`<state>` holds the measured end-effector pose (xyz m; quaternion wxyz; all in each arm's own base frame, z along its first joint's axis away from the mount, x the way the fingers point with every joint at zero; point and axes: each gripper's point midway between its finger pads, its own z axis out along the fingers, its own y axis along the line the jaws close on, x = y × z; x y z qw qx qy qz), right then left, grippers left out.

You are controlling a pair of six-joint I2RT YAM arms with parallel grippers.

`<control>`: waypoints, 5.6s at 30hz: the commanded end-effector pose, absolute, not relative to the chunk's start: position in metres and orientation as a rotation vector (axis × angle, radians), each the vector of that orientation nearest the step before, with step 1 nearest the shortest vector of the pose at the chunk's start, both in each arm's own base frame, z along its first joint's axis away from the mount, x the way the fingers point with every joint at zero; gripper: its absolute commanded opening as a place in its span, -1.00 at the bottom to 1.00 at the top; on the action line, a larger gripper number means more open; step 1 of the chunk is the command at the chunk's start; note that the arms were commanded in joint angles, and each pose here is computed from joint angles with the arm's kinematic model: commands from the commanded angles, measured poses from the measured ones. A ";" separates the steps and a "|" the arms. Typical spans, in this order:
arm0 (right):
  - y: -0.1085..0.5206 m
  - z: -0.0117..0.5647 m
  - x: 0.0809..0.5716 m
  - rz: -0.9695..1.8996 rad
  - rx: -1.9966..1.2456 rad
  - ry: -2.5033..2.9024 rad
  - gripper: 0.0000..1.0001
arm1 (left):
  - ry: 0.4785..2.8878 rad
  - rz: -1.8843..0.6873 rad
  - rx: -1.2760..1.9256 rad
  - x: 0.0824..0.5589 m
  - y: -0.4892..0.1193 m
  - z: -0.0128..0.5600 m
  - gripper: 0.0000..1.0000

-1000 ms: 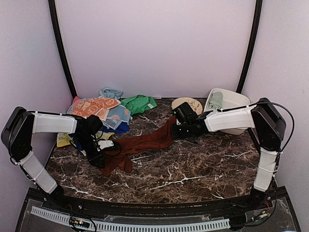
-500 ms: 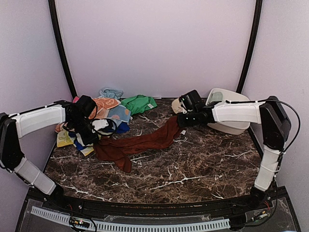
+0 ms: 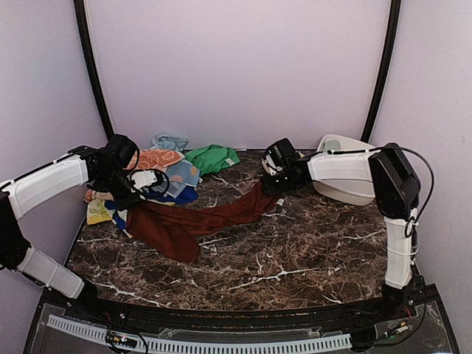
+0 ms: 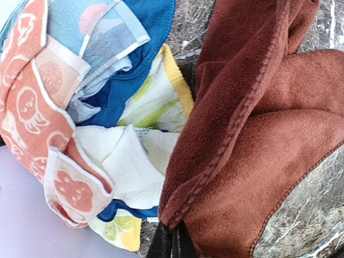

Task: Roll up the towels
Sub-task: Flatten out the towel at the center of the board.

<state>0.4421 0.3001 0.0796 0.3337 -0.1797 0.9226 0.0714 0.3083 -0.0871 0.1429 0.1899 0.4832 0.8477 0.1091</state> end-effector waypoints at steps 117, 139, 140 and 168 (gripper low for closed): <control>0.107 0.134 0.382 -0.058 -0.380 2.389 -1.00 | 2.158 0.506 1.543 0.415 -0.115 0.112 -1.00; 0.112 0.123 0.399 0.059 -0.398 2.428 -1.00 | 2.319 0.319 1.581 0.361 -0.106 0.096 0.04; 0.113 0.123 0.398 0.062 -0.400 2.428 -1.00 | 2.316 0.341 1.578 0.363 -0.104 0.095 0.04; 0.118 0.131 0.394 0.106 -0.413 2.422 -1.00 | 2.210 0.486 1.648 0.374 -0.096 0.088 -0.75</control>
